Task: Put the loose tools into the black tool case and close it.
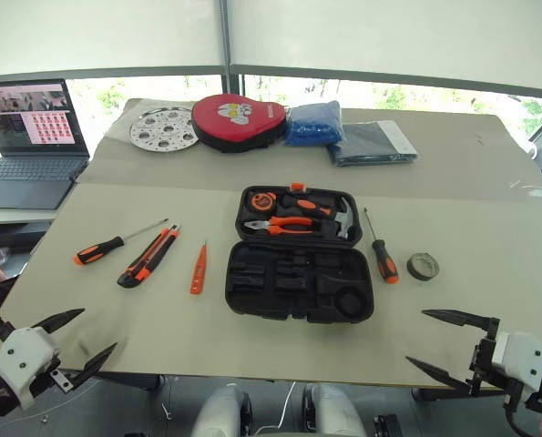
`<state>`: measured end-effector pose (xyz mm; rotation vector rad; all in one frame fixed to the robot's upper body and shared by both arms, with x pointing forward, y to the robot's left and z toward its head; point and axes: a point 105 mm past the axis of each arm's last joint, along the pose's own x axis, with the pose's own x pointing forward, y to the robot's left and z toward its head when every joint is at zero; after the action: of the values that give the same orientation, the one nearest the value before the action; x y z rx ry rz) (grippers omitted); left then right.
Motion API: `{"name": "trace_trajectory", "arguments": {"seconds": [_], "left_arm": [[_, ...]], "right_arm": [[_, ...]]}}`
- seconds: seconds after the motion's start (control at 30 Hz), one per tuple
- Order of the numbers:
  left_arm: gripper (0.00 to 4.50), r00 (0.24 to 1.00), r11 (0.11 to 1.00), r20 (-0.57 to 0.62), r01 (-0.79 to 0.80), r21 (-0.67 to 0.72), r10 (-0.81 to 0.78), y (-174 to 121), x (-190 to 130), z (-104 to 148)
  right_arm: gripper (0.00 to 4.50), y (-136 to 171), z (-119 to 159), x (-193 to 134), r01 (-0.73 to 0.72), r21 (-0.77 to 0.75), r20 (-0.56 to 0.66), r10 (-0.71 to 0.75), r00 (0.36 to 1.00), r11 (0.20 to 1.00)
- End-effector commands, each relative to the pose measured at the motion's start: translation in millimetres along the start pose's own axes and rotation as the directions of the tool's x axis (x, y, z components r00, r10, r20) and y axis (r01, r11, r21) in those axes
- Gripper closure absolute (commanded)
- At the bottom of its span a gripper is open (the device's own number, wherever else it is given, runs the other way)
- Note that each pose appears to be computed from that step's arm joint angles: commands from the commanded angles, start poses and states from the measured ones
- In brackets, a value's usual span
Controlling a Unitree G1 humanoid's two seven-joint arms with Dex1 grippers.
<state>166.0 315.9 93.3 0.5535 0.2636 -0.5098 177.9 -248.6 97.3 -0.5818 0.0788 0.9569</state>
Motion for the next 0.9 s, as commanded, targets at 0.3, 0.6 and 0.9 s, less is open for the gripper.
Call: {"name": "trace_trajectory", "arguments": {"seconds": [0.3,0.6,0.9], "left_arm": [[0.00,0.906,0.748,-0.147,-0.412,-0.520,0.397,35.6,-53.1,-28.3],[0.00,0.955,0.806,-0.209,-0.290,-0.516,0.210,74.9,4.4,2.3],[0.00,0.946,0.894,-0.322,-0.183,-0.408,0.046,122.2,73.4,9.7]], "right_arm": [[0.09,-20.6,106.9,63.2,0.098,0.079,0.536,-0.126,0.835,0.992],[0.09,-15.9,124.7,73.9,0.051,0.076,0.608,-0.086,0.789,0.996],[0.09,-7.4,131.8,85.5,0.005,0.111,0.664,-0.078,0.744,0.994]]}}
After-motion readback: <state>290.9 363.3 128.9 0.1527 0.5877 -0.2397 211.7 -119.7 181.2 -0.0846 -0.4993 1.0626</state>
